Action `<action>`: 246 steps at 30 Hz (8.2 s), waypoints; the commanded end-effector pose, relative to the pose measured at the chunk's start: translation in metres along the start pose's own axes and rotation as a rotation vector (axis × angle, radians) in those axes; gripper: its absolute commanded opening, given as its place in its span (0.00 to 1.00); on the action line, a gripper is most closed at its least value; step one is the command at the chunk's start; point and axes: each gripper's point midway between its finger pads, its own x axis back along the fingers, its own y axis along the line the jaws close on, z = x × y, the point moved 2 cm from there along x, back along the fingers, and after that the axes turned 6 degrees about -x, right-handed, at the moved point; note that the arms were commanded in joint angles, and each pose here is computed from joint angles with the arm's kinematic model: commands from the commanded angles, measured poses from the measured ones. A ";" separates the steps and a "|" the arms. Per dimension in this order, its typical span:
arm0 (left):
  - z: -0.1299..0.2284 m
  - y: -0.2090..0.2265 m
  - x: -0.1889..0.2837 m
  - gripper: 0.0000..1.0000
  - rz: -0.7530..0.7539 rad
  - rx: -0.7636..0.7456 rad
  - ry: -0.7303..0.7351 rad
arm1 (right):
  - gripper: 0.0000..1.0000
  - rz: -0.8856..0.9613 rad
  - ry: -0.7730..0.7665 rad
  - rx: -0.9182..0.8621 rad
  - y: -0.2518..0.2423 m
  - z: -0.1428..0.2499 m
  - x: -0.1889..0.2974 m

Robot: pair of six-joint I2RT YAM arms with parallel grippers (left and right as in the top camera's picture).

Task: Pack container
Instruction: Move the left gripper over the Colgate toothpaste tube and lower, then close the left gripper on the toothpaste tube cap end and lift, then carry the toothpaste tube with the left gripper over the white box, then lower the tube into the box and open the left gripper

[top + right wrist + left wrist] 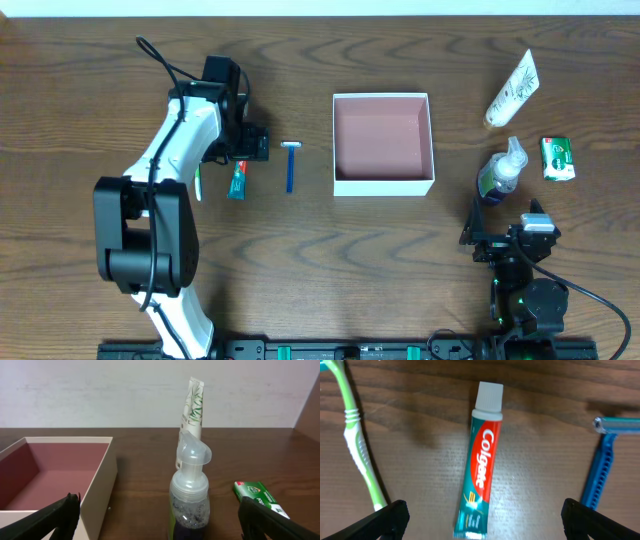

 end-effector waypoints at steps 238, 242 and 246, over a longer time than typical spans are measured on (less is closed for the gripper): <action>-0.030 -0.233 0.008 0.16 0.022 -0.079 -0.431 | 0.99 -0.006 0.001 0.015 0.001 0.001 0.000; -0.032 -0.229 0.009 0.16 -0.004 -0.074 -0.441 | 0.99 -0.006 0.001 0.015 0.001 0.001 0.000; -0.032 -0.229 0.009 0.16 -0.004 -0.074 -0.441 | 0.99 -0.006 0.001 0.015 0.001 0.001 0.000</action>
